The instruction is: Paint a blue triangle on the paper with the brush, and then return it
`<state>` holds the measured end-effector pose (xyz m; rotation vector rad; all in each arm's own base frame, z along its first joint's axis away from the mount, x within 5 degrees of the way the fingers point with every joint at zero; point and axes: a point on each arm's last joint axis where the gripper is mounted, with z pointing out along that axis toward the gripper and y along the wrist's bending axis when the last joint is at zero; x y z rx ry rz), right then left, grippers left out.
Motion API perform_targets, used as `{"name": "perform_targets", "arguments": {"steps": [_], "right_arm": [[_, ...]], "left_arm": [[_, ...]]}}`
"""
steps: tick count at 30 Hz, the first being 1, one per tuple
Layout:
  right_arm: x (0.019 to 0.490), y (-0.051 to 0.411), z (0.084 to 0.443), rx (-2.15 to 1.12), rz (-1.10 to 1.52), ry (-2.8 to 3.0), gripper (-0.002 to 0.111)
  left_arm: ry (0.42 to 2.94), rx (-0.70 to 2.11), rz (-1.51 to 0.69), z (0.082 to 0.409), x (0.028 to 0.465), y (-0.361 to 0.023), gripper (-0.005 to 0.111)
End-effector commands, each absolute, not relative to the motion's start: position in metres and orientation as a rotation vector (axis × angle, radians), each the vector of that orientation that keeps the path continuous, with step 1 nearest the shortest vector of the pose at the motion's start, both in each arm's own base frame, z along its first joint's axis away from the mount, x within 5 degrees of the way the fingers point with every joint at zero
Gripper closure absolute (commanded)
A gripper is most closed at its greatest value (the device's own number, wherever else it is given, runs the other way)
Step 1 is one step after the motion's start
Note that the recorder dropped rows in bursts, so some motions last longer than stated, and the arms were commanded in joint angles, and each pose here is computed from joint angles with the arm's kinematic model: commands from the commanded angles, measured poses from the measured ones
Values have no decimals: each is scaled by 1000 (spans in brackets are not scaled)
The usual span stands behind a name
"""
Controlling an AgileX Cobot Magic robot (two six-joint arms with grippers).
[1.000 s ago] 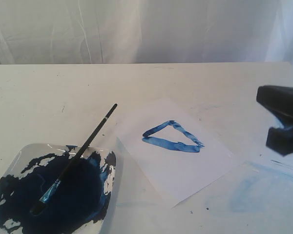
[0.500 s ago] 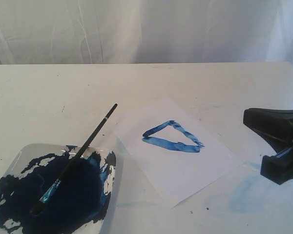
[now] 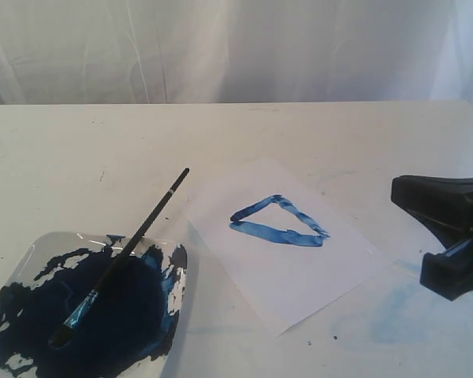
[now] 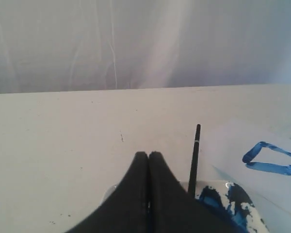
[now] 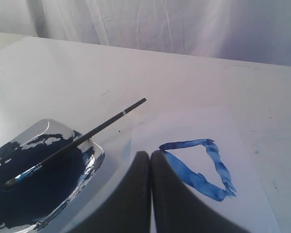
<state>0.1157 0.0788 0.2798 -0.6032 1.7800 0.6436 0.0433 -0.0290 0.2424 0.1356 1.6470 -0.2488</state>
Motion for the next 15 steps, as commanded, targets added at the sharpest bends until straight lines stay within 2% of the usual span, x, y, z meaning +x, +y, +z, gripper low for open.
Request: {"name": "perform_targets", "arguments": {"steps": [1, 7, 15], "right_arm": [[115, 78, 280, -608, 634, 1771, 108], [114, 78, 280, -609, 635, 1771, 108], [115, 78, 280, -604, 629, 1771, 108]], "left_arm": [[1677, 129, -182, 236, 47, -24, 107], [1871, -267, -108, 171, 54, 1, 107], [1899, -165, -32, 169, 53, 0, 107]]}}
